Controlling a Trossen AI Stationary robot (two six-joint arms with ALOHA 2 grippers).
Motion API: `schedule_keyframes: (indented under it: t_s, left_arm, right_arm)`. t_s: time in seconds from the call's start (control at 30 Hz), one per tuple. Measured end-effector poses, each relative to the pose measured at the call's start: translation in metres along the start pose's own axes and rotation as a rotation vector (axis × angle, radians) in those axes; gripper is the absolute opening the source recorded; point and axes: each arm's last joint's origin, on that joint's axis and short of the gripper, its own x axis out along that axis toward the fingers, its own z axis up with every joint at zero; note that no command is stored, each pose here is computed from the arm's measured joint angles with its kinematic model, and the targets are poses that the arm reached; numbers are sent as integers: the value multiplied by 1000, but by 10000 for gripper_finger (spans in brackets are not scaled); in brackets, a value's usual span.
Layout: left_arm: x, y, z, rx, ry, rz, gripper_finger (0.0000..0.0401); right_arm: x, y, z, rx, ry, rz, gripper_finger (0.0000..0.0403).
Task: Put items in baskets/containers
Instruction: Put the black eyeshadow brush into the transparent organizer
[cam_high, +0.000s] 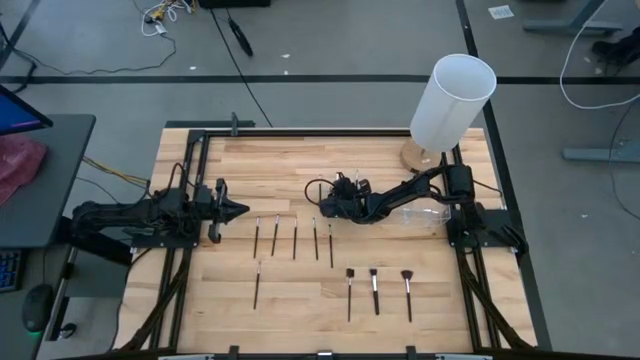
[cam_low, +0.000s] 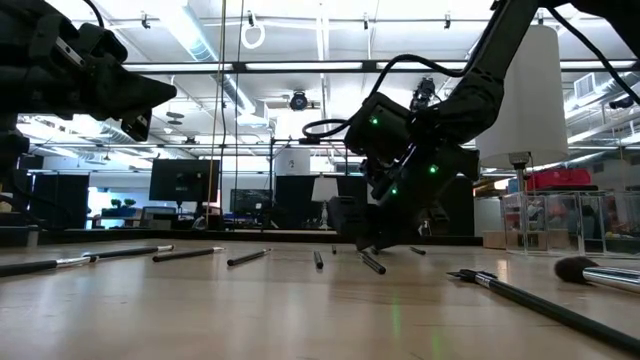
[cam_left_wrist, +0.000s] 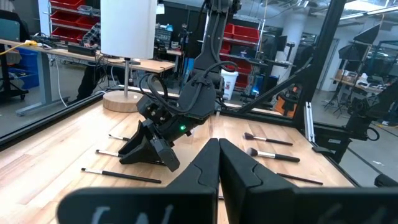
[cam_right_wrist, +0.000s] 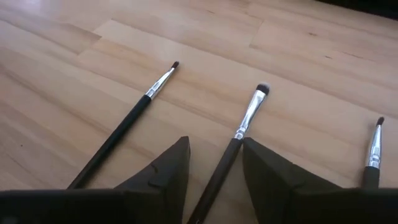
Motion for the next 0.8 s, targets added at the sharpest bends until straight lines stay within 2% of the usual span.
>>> schedule_keyframes:
  t_s: [0.5, 0.8]
  left_arm:
    - [0, 0, 0, 0, 0, 1, 7]
    - [0, 0, 0, 0, 0, 0, 7]
  right_arm:
    - [2, 2, -1, -97, -4, 12, 12]
    - [2, -1, -5, -144, -35, 37, 10]
